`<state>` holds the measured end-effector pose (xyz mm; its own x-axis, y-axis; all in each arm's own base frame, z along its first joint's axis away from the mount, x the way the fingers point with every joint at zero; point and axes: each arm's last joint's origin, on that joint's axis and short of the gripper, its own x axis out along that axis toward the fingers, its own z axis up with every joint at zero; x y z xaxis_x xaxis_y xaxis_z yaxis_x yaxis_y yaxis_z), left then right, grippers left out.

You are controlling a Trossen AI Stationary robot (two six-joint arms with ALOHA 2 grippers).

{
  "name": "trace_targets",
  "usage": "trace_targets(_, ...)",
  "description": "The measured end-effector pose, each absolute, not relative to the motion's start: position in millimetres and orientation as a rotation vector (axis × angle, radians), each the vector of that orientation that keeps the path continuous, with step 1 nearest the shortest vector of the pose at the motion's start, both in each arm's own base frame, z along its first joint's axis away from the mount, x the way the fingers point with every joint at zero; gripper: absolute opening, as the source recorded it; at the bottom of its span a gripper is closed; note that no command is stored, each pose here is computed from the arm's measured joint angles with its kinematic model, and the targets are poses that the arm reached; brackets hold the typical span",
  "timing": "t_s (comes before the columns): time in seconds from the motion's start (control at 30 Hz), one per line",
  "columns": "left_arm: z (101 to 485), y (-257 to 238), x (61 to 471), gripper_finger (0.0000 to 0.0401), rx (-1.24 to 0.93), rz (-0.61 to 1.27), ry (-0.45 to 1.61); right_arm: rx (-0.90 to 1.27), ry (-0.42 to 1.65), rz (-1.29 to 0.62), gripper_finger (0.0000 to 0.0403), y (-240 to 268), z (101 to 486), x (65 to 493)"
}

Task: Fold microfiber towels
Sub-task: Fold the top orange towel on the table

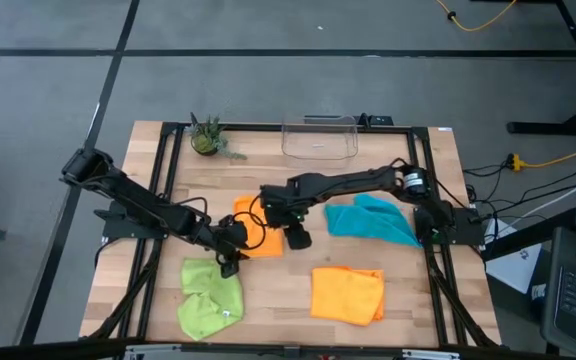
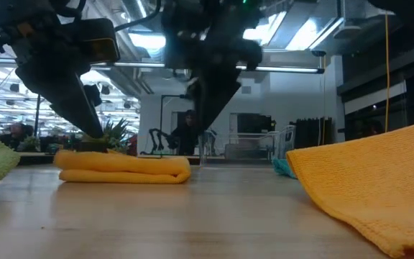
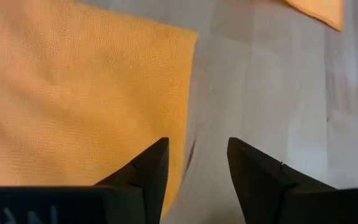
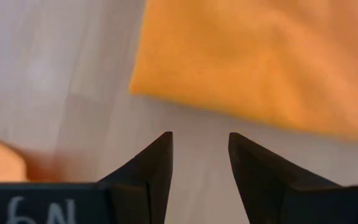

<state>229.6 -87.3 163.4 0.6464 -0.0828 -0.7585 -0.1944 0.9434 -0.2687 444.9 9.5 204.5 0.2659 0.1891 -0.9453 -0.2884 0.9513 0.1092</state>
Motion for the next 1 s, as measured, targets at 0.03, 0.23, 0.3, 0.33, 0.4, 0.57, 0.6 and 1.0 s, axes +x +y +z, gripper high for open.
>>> trace_targets(0.03,164,-87,230,0.0157,-0.34,0.068,0.864,-0.107,1.274,0.296,0.0158,11,213,440)
trace_targets(0.23,165,-85,230,0.0157,-0.265,0.113,0.831,-0.191,1.248,0.115,0.0158,21,267,405)
trace_targets(0.3,170,-85,232,0.0157,-0.243,0.1,0.818,-0.201,1.223,0.056,0.0158,25,281,387)
trace_targets(0.33,172,-86,232,0.0157,-0.233,0.093,0.811,-0.202,1.205,0.028,0.0158,29,287,377)
trace_targets(0.4,175,-86,232,0.0157,-0.201,0.08,0.813,-0.202,1.131,-0.035,0.0158,35,293,358)
trace_targets(0.57,175,-86,232,0.0157,-0.112,0.036,0.832,-0.173,0.794,-0.056,0.0158,52,268,326)
trace_targets(0.6,174,-85,231,0.0157,-0.093,0.031,0.847,-0.159,0.725,-0.039,0.0158,55,257,323)
trace_targets(1.0,172,-86,229,0.0157,-0.076,0.018,0.873,-0.114,0.447,0.055,0.0158,63,178,315)
